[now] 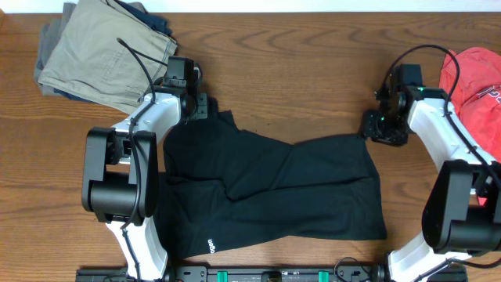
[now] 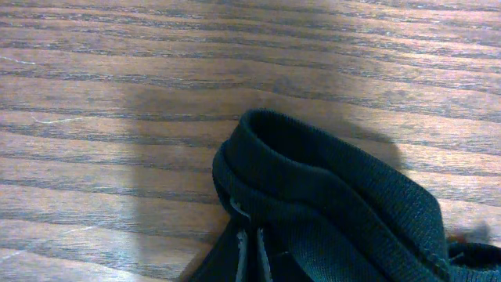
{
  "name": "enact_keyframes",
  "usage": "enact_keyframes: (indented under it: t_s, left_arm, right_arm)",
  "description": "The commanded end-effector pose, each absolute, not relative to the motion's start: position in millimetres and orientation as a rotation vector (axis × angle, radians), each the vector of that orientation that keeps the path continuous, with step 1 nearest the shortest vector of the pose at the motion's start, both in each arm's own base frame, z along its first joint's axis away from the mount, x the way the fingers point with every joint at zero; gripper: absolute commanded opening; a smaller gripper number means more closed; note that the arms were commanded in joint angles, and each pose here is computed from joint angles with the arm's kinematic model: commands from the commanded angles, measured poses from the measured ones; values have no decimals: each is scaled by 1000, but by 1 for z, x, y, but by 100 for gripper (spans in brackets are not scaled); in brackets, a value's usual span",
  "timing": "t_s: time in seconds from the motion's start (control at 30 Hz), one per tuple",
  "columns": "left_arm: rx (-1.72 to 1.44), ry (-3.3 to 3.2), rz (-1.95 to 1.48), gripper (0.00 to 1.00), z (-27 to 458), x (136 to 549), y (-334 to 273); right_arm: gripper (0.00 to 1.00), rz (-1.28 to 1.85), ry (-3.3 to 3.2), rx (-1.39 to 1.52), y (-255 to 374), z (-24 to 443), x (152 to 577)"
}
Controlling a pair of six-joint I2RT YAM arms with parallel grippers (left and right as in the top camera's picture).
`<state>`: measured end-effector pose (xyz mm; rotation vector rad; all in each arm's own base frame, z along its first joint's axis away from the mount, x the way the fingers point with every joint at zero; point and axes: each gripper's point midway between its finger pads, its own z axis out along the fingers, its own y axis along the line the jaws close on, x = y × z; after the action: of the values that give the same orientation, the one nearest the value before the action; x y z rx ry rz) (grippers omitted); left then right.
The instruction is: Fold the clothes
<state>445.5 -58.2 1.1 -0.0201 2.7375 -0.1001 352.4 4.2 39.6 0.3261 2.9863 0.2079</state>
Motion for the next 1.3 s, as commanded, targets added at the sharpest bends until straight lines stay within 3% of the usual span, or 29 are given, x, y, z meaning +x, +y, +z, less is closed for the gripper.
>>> enact_keyframes:
  t_s: [0.0, 0.4, 1.27]
  left_arm:
    - [-21, 2771, -73, 6, -10, 436, -55]
    - [-25, 2767, -75, 6, -10, 436, -55]
    - [-25, 2781, -73, 6, -17, 430, -54]
  right_arm:
    - [50, 298, 2959, 309, 13, 39, 366]
    - [54, 233, 2971, 266, 20, 14, 376]
    - [37, 243, 3028, 334, 37, 2, 365]
